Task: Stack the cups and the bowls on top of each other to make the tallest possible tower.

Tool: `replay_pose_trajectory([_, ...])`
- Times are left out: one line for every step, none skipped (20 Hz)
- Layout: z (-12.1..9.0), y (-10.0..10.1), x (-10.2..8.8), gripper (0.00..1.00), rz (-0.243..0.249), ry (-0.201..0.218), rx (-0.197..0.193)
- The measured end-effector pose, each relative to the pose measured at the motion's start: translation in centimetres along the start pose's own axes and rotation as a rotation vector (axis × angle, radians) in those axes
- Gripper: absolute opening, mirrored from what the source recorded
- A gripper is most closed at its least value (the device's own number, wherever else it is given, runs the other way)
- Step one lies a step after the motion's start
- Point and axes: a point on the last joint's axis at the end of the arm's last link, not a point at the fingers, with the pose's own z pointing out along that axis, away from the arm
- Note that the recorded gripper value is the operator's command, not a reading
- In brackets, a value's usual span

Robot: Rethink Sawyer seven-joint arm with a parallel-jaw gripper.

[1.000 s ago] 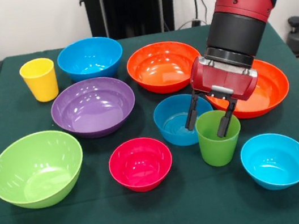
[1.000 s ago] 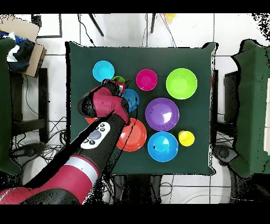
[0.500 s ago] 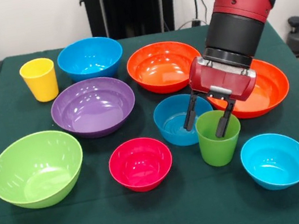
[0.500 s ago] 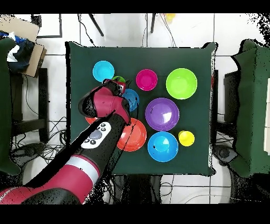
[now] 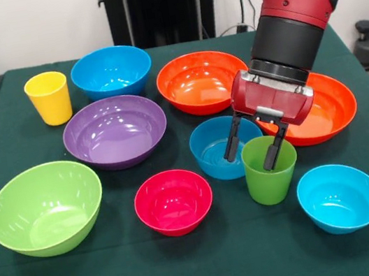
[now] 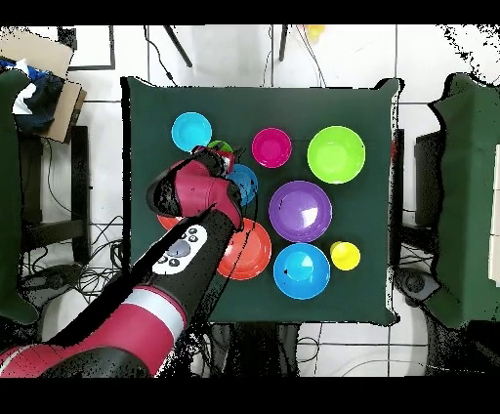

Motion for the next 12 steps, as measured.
replay_pose_trajectory([0.01,-0.02,0.0,1.0,0.0,0.0,0.0])
replay_pose_trajectory([0.01,-0.02,0.0,1.0,0.0,0.0,0.0])
replay_pose_trajectory([0.0,-0.01,0.0,1.0,0.0,0.0,0.0])
replay_pose_trajectory([-0.01,-0.01,-0.01,1.0,0.0,0.0,0.0])
replay_pose_trajectory([-0.03,-0.02,-0.05,1.0,0.001,-0.001,0.0])
replay_pose_trajectory([-0.05,-0.02,-0.07,1.0,0.001,-0.001,0.0])
replay_pose_trajectory([-0.09,-0.03,-0.14,1.0,0.002,-0.002,-0.001])
replay_pose_trajectory([-0.1,-0.03,-0.15,1.0,0.002,-0.002,-0.001])
replay_pose_trajectory([-0.12,-0.05,-0.2,1.0,0.002,-0.003,-0.001])
replay_pose_trajectory([-0.15,-0.07,-0.25,1.0,0.003,-0.003,-0.001])
replay_pose_trajectory([-0.18,-0.09,-0.31,1.0,0.004,-0.004,-0.001])
replay_pose_trajectory([-0.2,-0.09,-0.34,1.0,0.004,-0.004,-0.001])
